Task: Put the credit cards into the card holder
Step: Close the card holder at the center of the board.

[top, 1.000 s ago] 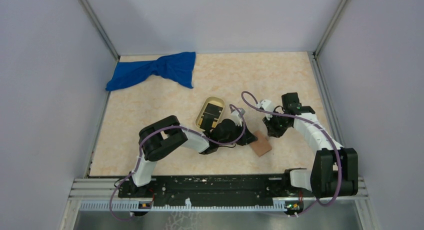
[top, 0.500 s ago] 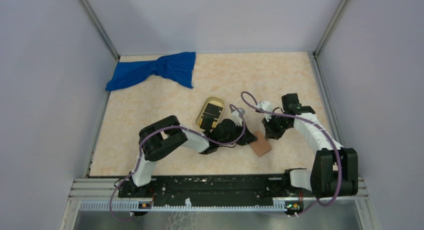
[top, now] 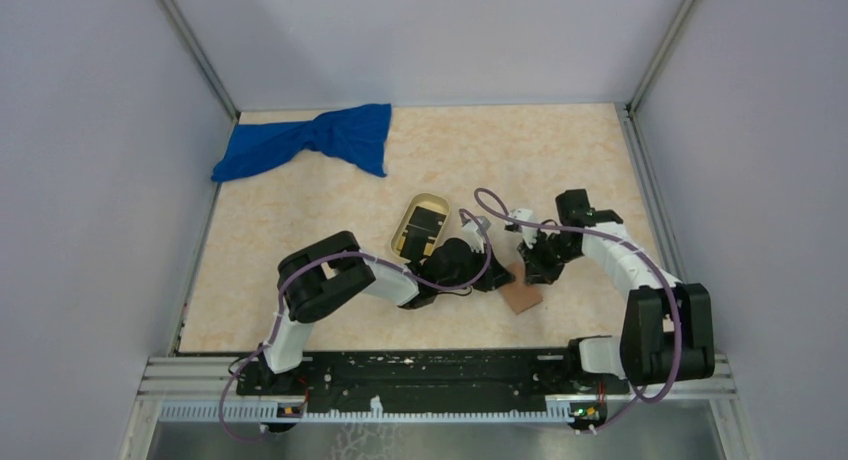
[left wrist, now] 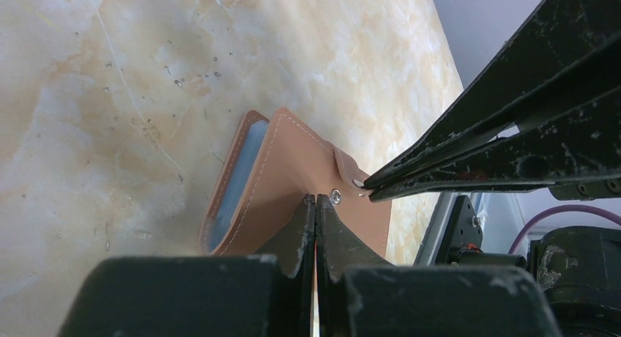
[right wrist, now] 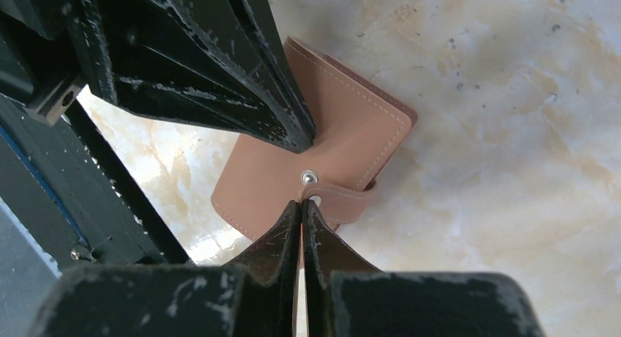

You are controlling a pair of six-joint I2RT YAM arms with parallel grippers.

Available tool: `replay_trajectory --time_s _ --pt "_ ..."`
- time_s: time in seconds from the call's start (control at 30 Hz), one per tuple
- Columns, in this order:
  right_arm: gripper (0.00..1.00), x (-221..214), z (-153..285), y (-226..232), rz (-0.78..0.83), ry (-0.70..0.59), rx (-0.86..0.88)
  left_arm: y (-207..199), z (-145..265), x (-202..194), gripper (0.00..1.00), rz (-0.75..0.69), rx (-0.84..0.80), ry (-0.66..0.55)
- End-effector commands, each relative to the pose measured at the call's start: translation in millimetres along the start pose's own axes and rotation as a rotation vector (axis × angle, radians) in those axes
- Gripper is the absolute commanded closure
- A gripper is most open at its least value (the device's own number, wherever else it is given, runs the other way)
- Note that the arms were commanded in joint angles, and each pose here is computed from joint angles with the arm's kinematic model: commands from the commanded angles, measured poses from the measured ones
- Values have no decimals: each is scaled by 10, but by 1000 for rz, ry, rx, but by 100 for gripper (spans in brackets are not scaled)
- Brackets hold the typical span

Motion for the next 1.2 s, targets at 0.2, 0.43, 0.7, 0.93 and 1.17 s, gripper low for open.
replay_trajectory --time_s 0.2,0.43,0.7,0.93,1.17 --pt "100 138 -68 94 29 -6 26 54 -34 -100 100 -7 12 27" --pt "100 142 -121 107 32 8 26 50 -34 -115 100 -6 9 30" --pt "100 167 -141 134 37 9 31 56 -26 -114 100 -4 12 27" --pt "100 104 -186 164 43 48 39 51 -23 -107 100 -5 10 24" --pt "100 4 -204 125 35 93 7 53 -23 -114 100 -7 11 26"
Point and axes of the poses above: each gripper's point midway between its finger pads, its own z axis back along the fingers, its own y axis along the line the jaws close on, x = y × z, the point moved 3 cm from there along z, back along the fingers, and after that the axes turned 9 degrees about -z, right-handed, at the moved point
